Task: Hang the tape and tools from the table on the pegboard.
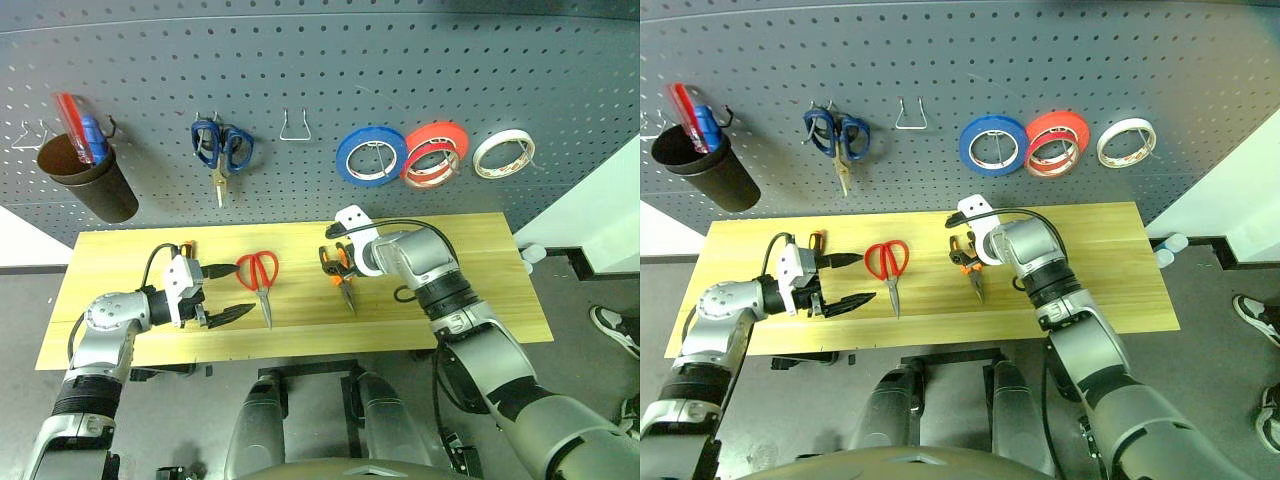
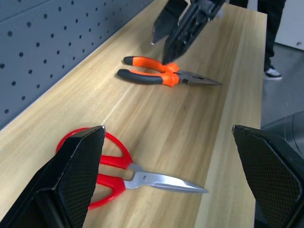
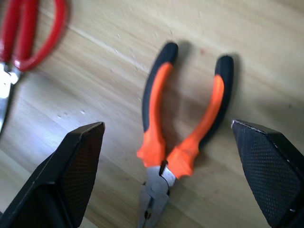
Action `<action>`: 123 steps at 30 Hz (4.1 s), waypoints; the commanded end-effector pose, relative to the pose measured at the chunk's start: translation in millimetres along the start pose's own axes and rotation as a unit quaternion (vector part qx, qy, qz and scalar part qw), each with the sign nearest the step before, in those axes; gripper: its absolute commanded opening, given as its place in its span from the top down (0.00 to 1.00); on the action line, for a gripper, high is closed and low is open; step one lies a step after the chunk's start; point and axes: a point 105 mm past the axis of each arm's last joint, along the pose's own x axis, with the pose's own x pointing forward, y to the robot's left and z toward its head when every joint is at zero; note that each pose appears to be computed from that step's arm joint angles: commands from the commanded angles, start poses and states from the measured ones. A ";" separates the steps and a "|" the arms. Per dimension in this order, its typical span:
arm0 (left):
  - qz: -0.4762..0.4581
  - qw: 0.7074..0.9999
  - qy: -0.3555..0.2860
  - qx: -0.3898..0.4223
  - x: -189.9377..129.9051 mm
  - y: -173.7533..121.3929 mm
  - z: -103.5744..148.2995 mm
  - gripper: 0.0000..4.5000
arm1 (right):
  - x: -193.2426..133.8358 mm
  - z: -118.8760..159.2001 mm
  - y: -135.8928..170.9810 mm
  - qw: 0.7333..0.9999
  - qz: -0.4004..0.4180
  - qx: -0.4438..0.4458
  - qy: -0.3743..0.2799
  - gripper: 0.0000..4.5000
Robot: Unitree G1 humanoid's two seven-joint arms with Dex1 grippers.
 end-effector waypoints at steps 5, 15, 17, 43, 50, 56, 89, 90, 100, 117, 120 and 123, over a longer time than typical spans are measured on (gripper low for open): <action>-0.006 1.000 0.008 0.017 2.6 4.3 1.6 0.00 | 7.1 0.7 2.4 1.000 -0.008 -0.001 0.000 0.01; -0.003 1.000 0.012 0.024 1.6 5.7 0.7 0.00 | 15.2 3.8 8.7 1.000 -0.006 -0.004 0.008 0.01; -0.002 1.000 0.014 0.024 1.3 5.4 -0.7 0.00 | 18.3 2.5 8.1 1.000 -0.013 -0.009 0.014 0.01; 0.037 0.998 0.015 0.045 -2.4 17.0 -4.1 0.00 | -0.2 20.2 29.6 0.992 0.044 -0.119 0.014 0.52; 0.041 0.997 -0.034 0.064 -5.7 19.8 20.4 0.00 | -85.7 48.0 42.5 0.977 0.147 -0.111 -0.107 0.52; 0.053 0.995 -0.057 0.069 -17.5 21.7 35.8 0.00 | -130.6 58.1 44.8 0.965 0.174 -0.085 -0.176 0.52; 0.182 0.966 -0.179 0.038 -82.2 46.6 119.6 0.00 | -170.6 214.6 81.2 0.864 0.090 -0.109 -0.483 0.52; 0.188 0.965 -0.176 0.040 -83.2 49.6 118.0 0.00 | -169.6 216.6 84.4 0.862 0.090 -0.113 -0.486 0.52; 0.210 0.962 -0.166 0.054 -78.5 56.3 112.0 0.00 | -144.8 236.1 68.7 0.849 -0.005 -0.094 -0.519 0.52; 0.222 0.963 -0.144 0.057 -78.7 51.8 103.0 0.00 | -102.0 218.9 53.4 0.879 -0.045 -0.077 -0.468 0.52; 0.220 0.964 -0.140 0.055 -76.4 50.6 100.0 0.00 | -98.1 214.7 49.7 0.884 -0.056 -0.083 -0.458 0.52; 0.218 0.964 -0.141 0.053 -73.7 51.4 100.2 0.00 | -93.7 209.5 45.5 0.890 -0.065 -0.083 -0.444 0.52</action>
